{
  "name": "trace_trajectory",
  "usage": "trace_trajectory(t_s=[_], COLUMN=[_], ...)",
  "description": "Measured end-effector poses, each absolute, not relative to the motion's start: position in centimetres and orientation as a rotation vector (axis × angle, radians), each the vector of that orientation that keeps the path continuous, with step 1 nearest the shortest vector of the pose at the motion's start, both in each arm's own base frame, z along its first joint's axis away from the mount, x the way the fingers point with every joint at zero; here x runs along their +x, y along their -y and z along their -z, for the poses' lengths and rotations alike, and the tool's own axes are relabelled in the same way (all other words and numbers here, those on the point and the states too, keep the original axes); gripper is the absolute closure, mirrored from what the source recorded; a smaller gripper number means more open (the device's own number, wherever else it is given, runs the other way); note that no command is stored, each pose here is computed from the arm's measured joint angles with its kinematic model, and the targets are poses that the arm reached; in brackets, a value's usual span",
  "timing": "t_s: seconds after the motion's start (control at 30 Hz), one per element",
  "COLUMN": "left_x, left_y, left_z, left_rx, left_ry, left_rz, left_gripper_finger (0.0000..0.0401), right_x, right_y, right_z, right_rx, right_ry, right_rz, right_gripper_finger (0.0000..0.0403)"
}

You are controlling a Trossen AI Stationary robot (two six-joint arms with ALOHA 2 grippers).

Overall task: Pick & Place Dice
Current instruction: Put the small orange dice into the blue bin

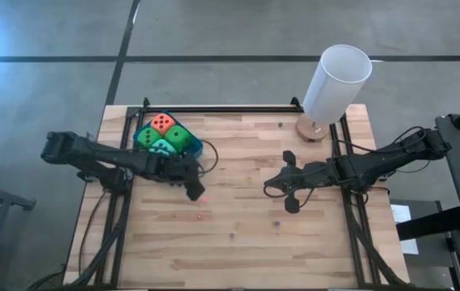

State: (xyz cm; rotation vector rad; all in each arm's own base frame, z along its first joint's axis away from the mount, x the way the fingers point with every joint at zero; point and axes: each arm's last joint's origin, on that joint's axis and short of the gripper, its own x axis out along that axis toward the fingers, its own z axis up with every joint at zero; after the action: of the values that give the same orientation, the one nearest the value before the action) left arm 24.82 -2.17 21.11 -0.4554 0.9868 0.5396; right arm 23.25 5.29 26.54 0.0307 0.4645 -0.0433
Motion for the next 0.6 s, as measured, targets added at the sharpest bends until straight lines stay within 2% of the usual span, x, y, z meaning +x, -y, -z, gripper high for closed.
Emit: trace_trajectory(t_s=[0.37, 0.6], left_x=[26.1, 27.0], left_y=[6.5, 6.9], left_z=[-19.5, -17.0], left_rx=[-0.371, -0.373], left_ry=[-0.996, -1.079], left_rz=[-0.366, -0.392], left_gripper_finger=[0.0236, 0.0241], right_x=[23.2, 23.2], right_y=[-5.3, -5.3], right_z=[-26.5, -26.5], right_rx=[0.031, 0.027], right_ry=[-0.465, -0.465], right_rz=[0.043, 0.043], right_gripper_finger=[0.0394, 0.0394])
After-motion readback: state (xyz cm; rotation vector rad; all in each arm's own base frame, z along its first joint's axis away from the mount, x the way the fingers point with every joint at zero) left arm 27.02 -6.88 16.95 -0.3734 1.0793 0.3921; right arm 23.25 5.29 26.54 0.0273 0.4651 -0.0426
